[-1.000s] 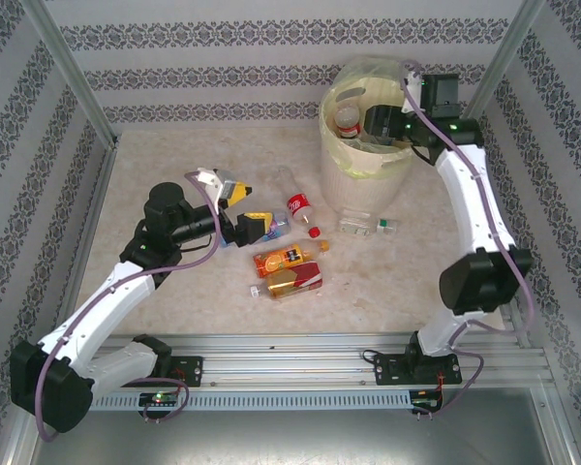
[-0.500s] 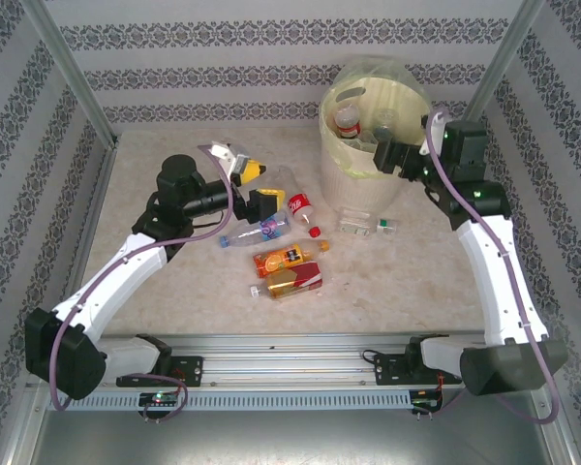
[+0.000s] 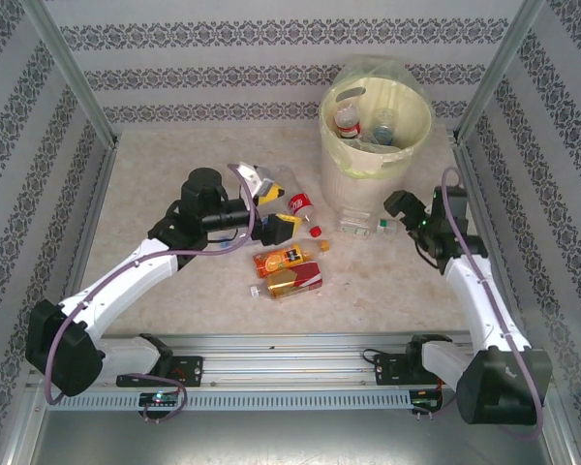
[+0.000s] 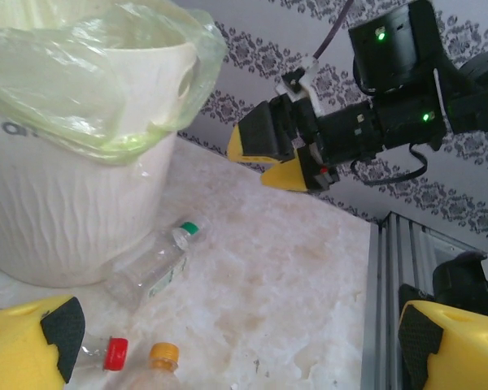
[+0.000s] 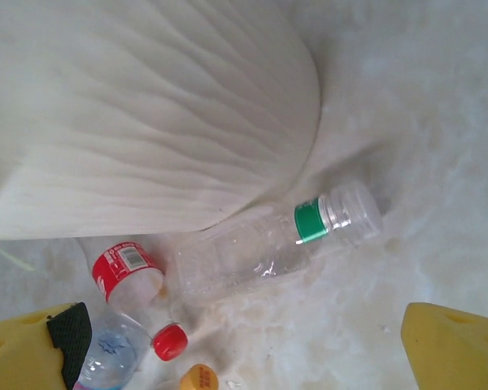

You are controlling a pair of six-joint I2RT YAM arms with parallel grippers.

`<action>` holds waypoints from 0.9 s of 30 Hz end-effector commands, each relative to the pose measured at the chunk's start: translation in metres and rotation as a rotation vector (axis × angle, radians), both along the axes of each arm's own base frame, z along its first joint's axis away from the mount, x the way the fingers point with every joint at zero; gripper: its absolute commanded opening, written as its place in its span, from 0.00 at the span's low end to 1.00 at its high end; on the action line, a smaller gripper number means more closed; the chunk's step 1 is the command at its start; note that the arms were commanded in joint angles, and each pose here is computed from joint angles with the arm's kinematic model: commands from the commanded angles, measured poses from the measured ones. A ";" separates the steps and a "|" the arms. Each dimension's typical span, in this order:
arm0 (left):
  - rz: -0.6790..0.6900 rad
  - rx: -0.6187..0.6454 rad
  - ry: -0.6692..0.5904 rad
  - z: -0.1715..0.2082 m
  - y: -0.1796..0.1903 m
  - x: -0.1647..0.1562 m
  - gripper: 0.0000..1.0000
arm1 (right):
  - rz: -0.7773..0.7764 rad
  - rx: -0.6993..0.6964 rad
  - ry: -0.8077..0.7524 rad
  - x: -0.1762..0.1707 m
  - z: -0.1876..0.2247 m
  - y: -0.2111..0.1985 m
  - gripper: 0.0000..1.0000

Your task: Put the plastic bottles in the bin

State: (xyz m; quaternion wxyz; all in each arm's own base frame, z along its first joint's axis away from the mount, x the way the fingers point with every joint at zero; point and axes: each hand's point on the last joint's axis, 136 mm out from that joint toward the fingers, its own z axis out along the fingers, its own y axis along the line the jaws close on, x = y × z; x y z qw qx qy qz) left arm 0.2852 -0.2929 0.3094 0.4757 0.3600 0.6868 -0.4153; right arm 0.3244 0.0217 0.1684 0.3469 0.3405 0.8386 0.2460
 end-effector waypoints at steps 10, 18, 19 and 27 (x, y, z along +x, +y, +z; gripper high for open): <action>-0.005 0.086 -0.024 -0.017 -0.010 -0.013 1.00 | -0.323 0.358 -0.050 0.008 -0.051 -0.010 0.92; -0.009 0.100 -0.034 -0.017 -0.010 -0.016 1.00 | -0.370 0.482 -0.008 0.024 -0.078 -0.005 0.89; -0.009 0.101 -0.035 -0.017 -0.010 -0.016 1.00 | -0.367 0.496 -0.011 0.028 -0.079 -0.003 0.88; -0.018 0.109 -0.038 -0.018 -0.011 -0.018 1.00 | -0.385 0.557 0.003 0.047 -0.107 0.000 0.82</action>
